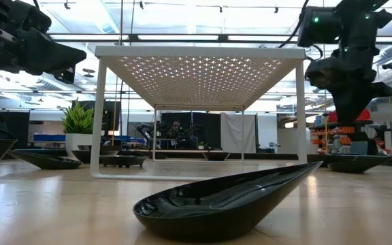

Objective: Pick & Place Mini shaped plates
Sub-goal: Put the black leaf shaped plate on the shelf

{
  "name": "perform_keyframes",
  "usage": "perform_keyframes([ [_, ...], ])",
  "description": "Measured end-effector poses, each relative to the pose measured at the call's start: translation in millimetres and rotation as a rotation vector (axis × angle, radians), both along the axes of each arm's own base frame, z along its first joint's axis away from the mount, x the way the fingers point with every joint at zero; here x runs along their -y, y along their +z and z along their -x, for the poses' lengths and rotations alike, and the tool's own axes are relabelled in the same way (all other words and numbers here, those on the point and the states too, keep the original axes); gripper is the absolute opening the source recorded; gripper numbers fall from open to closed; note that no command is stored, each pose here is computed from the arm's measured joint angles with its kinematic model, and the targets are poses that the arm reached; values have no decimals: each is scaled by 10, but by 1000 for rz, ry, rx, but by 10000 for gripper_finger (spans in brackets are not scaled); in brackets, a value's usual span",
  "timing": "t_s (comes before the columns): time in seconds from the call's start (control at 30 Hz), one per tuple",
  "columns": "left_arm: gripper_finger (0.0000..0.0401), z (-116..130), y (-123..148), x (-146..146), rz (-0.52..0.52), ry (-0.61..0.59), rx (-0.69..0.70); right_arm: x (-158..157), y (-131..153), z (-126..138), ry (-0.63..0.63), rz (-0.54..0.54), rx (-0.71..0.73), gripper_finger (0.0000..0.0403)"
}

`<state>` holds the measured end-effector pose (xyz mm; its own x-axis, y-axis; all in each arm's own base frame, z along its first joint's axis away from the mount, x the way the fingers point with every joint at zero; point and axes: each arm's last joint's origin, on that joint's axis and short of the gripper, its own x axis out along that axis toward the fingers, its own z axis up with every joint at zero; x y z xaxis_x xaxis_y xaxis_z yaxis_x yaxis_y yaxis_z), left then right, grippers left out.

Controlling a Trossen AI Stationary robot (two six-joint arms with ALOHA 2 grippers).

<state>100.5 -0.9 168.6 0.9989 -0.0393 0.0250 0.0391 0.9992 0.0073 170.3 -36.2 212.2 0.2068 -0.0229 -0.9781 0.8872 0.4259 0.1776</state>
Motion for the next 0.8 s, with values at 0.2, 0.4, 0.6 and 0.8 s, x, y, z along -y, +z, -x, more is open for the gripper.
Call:
perform_keyframes([
  [0.2,21,0,0,0,0,0,0,212,-3,77,-20,33,-25,78],
  [0.4,21,0,0,0,0,0,0,344,-3,128,-39,43,-28,89],
  [0.6,21,0,-1,0,0,0,-1,421,4,141,-34,58,-11,136],
  [0.8,21,0,0,0,0,0,0,486,-26,112,25,48,8,177],
])
